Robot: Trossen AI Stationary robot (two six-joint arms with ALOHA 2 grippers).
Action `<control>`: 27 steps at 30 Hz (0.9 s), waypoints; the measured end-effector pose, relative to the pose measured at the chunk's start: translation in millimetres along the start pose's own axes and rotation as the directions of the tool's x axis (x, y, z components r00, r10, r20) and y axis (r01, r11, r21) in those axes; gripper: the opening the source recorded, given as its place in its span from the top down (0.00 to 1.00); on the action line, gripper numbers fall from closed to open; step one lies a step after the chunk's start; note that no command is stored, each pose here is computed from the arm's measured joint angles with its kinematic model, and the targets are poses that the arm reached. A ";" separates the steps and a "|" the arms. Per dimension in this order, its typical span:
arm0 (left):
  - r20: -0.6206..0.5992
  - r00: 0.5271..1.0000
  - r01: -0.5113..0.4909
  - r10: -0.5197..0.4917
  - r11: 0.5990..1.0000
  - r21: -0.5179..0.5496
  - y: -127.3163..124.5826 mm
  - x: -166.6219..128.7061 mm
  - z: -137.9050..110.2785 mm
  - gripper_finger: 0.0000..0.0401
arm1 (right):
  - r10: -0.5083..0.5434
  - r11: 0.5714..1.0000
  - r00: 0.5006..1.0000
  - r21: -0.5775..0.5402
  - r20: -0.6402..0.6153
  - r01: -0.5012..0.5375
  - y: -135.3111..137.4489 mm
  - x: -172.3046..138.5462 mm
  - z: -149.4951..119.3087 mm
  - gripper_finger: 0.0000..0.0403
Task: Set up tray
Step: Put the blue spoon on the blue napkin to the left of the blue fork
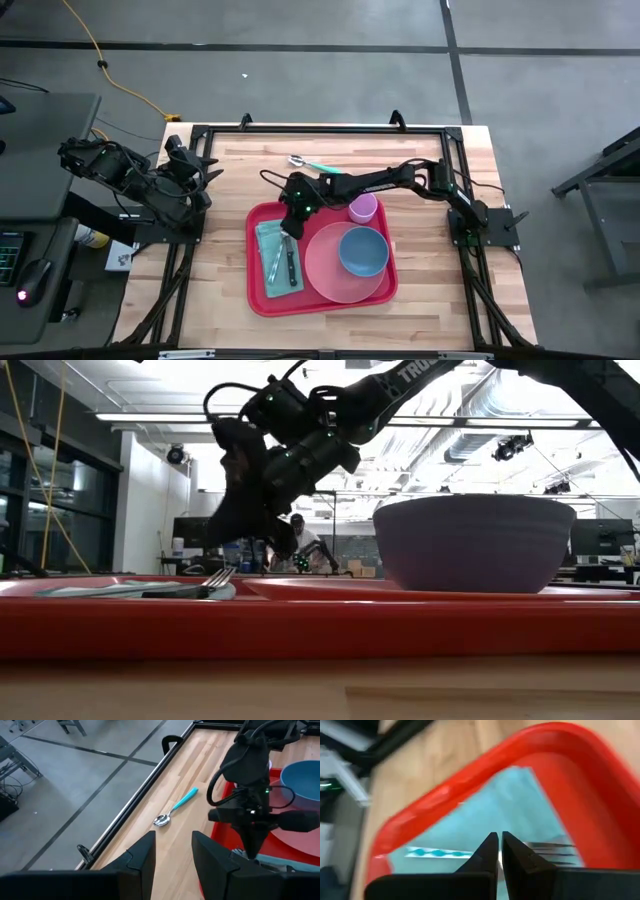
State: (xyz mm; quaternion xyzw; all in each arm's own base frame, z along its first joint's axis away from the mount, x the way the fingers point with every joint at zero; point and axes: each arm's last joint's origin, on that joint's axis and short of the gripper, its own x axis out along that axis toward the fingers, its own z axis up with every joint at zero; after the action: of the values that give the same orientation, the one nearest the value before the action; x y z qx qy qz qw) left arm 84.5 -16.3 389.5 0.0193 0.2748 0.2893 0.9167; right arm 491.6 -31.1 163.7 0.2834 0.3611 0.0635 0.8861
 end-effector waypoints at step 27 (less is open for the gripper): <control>0.031 0.999 0.031 -0.030 0.999 -0.020 -3.3 -0.1 4.9 0.61 | 0.191 0.974 0.979 -0.111 -0.071 -0.198 66.9 22.2 -29.2 1.00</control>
State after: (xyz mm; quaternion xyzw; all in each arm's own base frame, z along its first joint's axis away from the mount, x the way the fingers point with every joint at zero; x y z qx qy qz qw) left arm 88.6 -18.6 393.0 0.0103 0.2582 0.2778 0.9253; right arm 494.3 44.9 170.0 0.2626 0.3534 0.1796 0.8797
